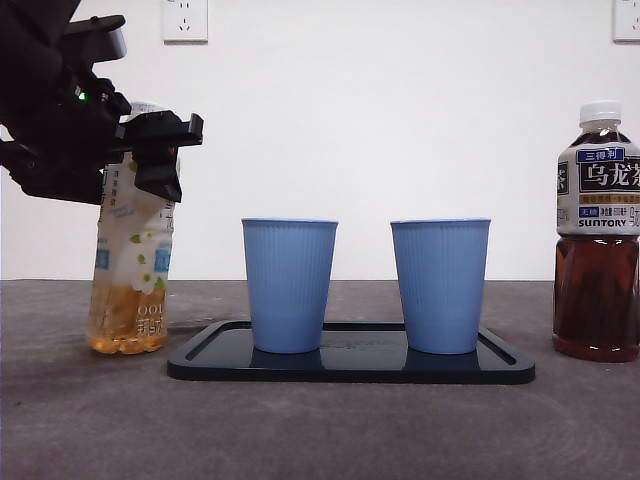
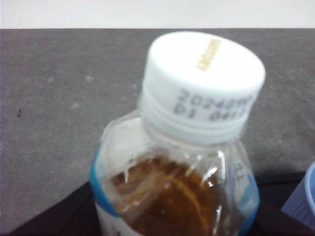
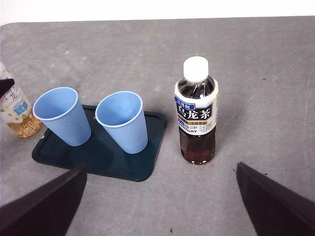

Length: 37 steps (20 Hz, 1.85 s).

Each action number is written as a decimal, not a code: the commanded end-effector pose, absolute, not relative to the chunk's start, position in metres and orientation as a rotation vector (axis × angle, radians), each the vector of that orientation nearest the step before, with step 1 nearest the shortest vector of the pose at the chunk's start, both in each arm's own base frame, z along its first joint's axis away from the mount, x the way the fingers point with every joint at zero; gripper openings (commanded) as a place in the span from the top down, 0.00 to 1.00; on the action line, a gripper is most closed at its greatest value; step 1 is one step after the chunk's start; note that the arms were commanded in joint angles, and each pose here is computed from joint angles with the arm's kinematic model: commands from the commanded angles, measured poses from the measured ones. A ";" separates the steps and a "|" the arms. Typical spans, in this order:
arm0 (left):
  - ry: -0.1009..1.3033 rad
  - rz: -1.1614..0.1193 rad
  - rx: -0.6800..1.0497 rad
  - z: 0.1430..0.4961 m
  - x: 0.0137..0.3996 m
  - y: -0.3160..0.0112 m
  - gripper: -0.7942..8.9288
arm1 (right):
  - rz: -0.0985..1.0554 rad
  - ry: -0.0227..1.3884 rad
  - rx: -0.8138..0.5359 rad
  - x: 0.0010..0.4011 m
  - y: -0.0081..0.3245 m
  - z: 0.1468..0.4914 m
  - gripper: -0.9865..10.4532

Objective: Pour the drink into the cup

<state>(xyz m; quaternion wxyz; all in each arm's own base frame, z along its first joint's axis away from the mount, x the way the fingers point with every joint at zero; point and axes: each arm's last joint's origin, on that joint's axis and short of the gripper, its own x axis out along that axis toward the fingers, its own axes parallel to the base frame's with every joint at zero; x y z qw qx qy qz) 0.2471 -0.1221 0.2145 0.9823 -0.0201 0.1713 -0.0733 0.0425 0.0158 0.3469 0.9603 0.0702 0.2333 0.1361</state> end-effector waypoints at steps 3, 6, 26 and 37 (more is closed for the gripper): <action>0.307 -0.155 -0.062 0.219 0.250 -0.126 0.69 | 0.277 0.456 0.161 0.041 0.015 0.352 0.49; 0.312 -0.152 -0.078 0.219 0.250 -0.126 0.68 | 0.277 0.456 0.162 0.041 0.015 0.352 0.49; 0.401 -0.159 -0.074 0.257 0.207 -0.108 0.30 | 0.285 0.453 0.163 0.041 0.016 0.352 0.49; 0.501 -0.367 -0.066 0.318 0.136 -0.085 0.31 | 0.431 0.462 0.120 0.040 0.019 0.352 0.49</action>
